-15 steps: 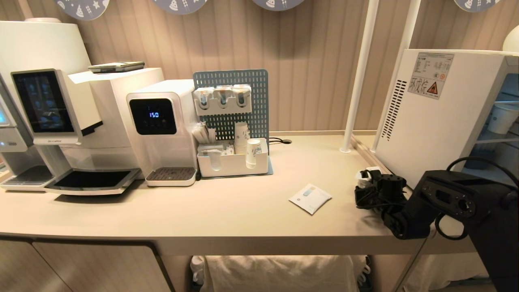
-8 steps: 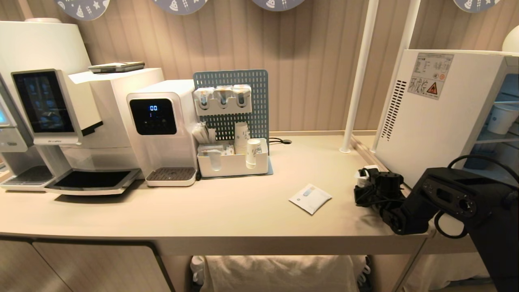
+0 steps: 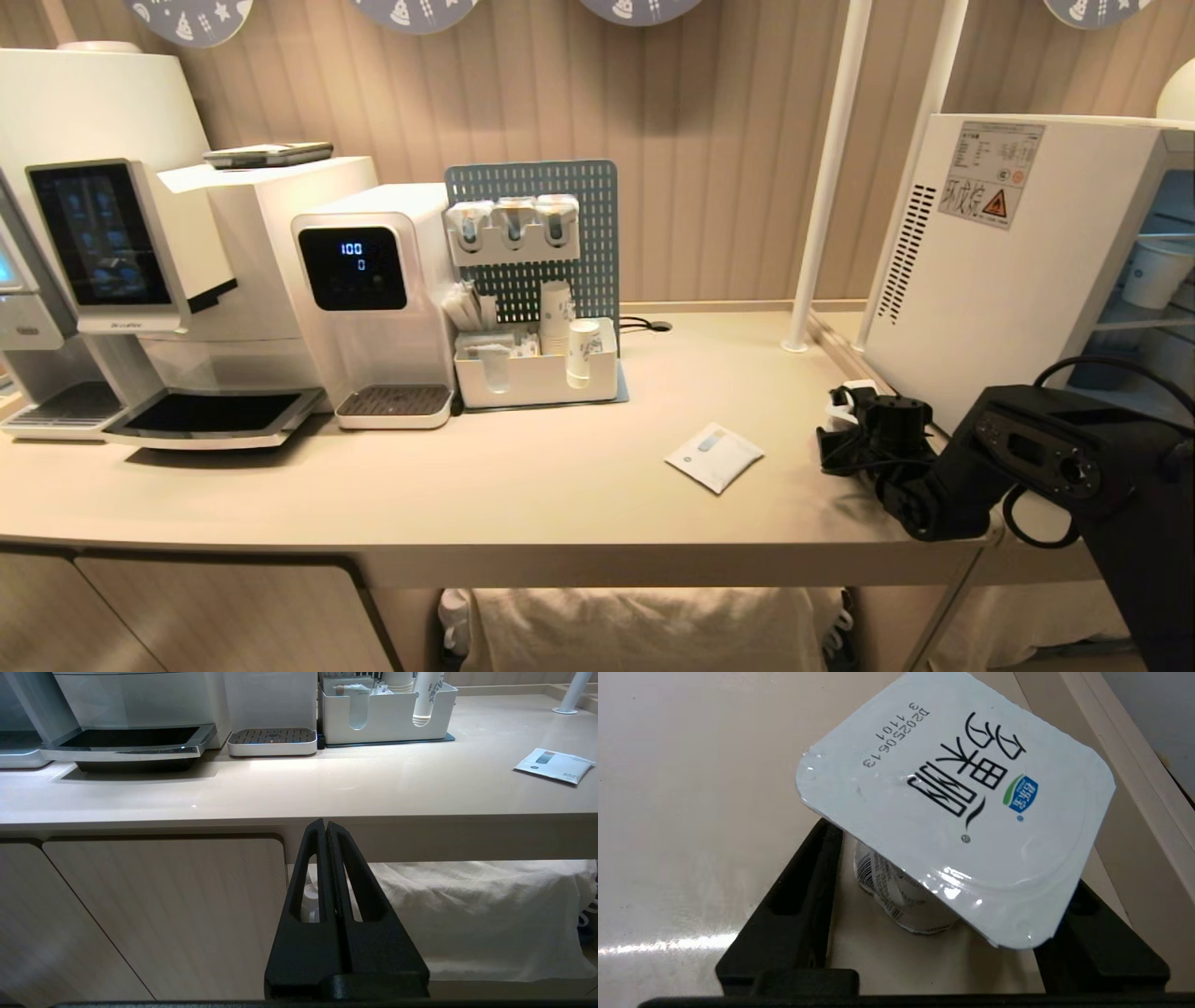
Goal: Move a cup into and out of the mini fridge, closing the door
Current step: Place the yoghurt on the table, then close the freezer door
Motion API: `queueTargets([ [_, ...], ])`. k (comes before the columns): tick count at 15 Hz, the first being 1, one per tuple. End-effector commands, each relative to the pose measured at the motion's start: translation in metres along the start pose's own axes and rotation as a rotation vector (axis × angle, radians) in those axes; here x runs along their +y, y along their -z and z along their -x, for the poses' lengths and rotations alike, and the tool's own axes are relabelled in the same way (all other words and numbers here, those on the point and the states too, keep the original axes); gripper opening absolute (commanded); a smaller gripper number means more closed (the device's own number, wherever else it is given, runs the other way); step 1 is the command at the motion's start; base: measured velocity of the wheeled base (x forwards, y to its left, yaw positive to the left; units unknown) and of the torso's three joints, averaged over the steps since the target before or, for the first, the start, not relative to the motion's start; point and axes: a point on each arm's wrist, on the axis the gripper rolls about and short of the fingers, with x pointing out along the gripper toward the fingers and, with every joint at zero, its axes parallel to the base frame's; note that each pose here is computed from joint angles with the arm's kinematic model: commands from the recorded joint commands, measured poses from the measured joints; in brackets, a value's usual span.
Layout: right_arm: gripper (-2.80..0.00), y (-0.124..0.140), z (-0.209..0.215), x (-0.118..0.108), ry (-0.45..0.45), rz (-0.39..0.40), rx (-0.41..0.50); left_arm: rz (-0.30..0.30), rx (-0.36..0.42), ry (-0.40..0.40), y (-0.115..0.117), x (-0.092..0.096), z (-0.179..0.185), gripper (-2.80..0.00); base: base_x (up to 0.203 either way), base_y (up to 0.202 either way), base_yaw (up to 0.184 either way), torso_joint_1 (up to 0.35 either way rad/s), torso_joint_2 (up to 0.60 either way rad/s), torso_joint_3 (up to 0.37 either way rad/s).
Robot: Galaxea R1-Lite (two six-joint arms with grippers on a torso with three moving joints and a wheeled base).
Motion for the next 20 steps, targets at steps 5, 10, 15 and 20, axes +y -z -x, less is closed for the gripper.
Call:
queueTargets([
  [5, 0.0, -0.011, 0.015, -0.005, -0.003, -0.007, -0.016, 0.0, 0.0, -0.001, 0.0, 0.0, 0.0, -2.8, 0.0, 0.0, 0.0, 0.0, 0.0, 0.0],
  [10, 0.0, -0.042, 0.07, -0.022, -0.008, -0.054, -0.044, 0.0, 0.0, -0.001, 0.0, 0.0, 0.0, -2.8, 0.0, 0.0, 0.0, 0.0, 0.0, 0.0],
  [15, -2.8, -0.054, 0.171, -0.04, -0.032, -0.082, -0.103, 0.002, 0.0, 0.0, 0.0, 0.0, 0.0, -2.8, 0.0, 0.0, 0.0, 0.0, 0.0, 0.0],
  [20, -2.8, -0.067, 0.269, -0.055, -0.044, -0.154, -0.237, 0.003, -0.002, -0.001, 0.0, 0.0, 0.0, -2.8, 0.0, 0.0, 0.0, 0.0, 0.0, 0.0],
])
